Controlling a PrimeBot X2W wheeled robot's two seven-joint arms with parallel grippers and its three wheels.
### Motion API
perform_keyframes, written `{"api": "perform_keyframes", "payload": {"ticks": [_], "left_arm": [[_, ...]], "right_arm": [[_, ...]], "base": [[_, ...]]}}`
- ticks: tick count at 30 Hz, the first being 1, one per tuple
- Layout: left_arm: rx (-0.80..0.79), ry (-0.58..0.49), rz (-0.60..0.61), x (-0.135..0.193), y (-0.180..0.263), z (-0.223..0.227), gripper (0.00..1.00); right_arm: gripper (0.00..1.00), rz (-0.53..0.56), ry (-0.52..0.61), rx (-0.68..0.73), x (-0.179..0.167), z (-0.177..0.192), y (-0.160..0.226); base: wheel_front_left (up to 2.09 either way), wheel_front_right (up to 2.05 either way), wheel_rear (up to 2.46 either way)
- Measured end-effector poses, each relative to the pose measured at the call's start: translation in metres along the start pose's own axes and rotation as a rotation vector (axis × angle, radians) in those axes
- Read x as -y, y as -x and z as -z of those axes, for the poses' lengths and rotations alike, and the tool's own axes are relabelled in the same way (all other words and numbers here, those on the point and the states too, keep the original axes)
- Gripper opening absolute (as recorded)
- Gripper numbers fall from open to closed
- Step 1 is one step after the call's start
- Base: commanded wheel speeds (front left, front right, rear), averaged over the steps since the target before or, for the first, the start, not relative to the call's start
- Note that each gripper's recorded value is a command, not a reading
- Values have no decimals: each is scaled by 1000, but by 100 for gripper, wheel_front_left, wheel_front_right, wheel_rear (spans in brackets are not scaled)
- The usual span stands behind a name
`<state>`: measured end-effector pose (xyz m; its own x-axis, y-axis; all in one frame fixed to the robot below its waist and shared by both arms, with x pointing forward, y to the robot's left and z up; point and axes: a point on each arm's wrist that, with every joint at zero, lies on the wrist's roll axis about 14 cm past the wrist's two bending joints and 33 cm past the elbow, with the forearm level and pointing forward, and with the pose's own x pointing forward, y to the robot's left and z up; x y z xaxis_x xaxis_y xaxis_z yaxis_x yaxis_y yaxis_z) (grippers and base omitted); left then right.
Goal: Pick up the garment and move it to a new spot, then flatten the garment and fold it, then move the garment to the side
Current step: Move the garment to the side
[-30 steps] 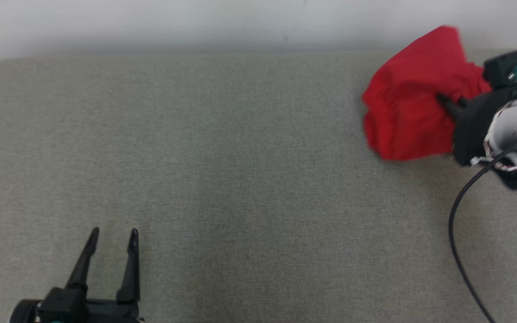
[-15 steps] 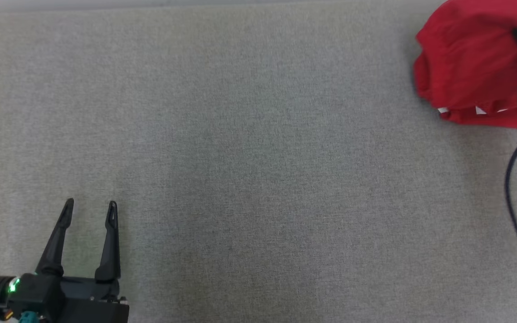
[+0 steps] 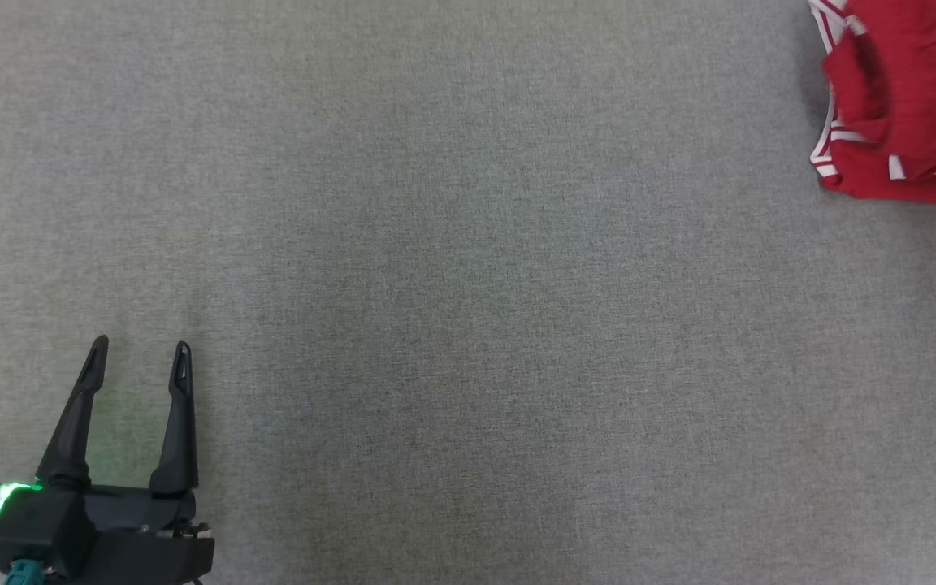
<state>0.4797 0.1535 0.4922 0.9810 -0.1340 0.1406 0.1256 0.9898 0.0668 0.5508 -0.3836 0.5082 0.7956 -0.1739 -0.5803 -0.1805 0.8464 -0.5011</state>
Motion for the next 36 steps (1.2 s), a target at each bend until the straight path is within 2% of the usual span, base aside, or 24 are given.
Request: {"api": "perform_keyframes", "payload": {"ticks": [3,19,20,21,22,23,32,36], "left_arm": [[-5,-6,9,1,-2,4,100],[-14,-1,35,9,-9,14,100],[-14,-2,33,9,-9,14,100],[-13,-3,32,8,-9,13,100],[-13,-5,32,8,-9,13,100],[-12,-6,31,7,-9,12,100],[6,-9,15,3,-6,2,100],[17,-5,8,2,-5,-4,100]], "right_arm": [[0,34,12,3,15,2,1],[0,56,13,-112,18,39,-8],[7,59,11,-117,18,41,-8],[34,61,11,-131,18,43,-8],[71,64,12,-148,19,47,-8],[100,65,12,-153,19,48,-8],[100,97,4,-166,29,50,1],[100,105,-22,-84,31,32,5]], "base": [[0,0,0],[0,0,0],[0,0,0],[0,0,0],[0,0,0],[0,0,0],[0,0,0],[0,0,0]]}}
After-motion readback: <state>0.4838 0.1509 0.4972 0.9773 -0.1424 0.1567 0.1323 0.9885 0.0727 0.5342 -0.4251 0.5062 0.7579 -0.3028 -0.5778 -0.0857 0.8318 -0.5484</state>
